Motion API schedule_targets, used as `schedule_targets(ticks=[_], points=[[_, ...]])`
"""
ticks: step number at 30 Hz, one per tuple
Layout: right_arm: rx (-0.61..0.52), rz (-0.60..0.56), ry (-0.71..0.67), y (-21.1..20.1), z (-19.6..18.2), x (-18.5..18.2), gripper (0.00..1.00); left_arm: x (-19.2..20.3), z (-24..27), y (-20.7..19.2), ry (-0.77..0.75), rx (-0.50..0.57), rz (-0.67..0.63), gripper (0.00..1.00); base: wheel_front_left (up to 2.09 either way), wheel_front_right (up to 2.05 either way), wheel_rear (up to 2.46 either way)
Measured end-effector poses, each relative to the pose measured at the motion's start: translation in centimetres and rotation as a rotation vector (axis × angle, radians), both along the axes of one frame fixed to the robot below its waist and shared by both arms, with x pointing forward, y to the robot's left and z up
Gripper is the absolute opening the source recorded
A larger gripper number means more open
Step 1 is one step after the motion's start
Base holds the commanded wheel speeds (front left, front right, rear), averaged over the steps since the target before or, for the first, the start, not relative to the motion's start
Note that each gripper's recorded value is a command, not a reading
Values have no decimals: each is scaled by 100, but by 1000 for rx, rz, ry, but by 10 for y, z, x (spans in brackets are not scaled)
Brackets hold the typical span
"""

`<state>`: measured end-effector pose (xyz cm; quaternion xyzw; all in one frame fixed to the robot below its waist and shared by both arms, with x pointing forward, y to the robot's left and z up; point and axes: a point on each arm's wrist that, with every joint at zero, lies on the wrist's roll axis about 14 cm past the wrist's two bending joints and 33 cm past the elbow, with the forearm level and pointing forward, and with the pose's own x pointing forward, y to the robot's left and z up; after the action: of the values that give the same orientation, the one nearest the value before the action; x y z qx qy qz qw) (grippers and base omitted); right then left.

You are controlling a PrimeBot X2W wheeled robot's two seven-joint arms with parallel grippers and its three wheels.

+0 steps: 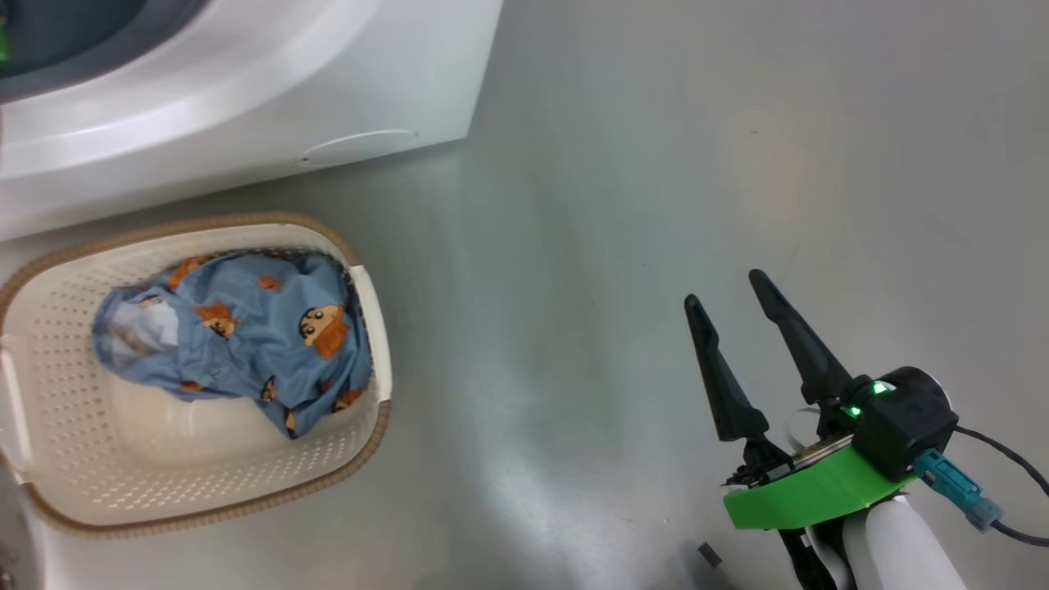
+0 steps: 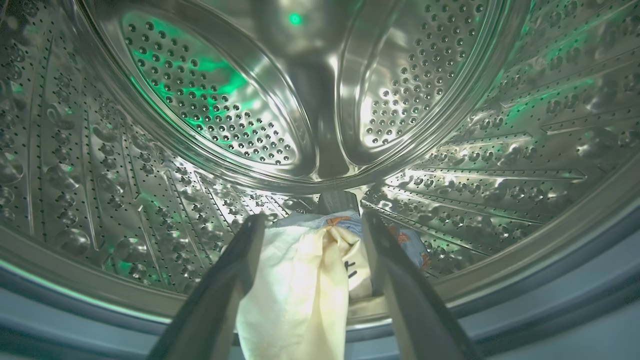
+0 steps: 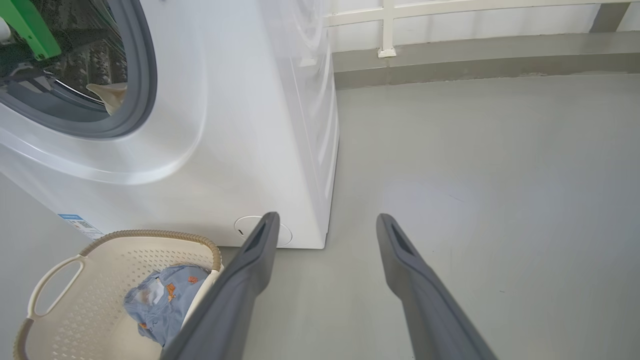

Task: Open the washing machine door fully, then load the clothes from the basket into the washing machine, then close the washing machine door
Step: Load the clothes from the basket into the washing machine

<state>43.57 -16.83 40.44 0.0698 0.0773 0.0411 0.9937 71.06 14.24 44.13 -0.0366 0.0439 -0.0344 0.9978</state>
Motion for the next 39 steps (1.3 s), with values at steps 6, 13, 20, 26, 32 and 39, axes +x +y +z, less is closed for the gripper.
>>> schedule_targets(ticks=[6,13,20,26,32,39], points=[[5,6,-12,2,2,4,100,-14,-2,0,-6,-14,0,100,0,0,0],[10,17,-41,7,11,8,100,-37,1,0,-22,-22,-6,100,0,0,0],[11,34,-76,13,20,15,100,-70,10,2,-62,-45,-16,100,0,0,0],[12,48,-97,18,27,16,100,-103,11,9,-75,-45,-13,100,0,0,0],[19,63,-111,24,33,15,100,-141,7,22,-73,-43,17,100,0,0,0],[23,80,-129,29,40,15,100,-188,0,36,-54,-47,61,100,0,0,0]])
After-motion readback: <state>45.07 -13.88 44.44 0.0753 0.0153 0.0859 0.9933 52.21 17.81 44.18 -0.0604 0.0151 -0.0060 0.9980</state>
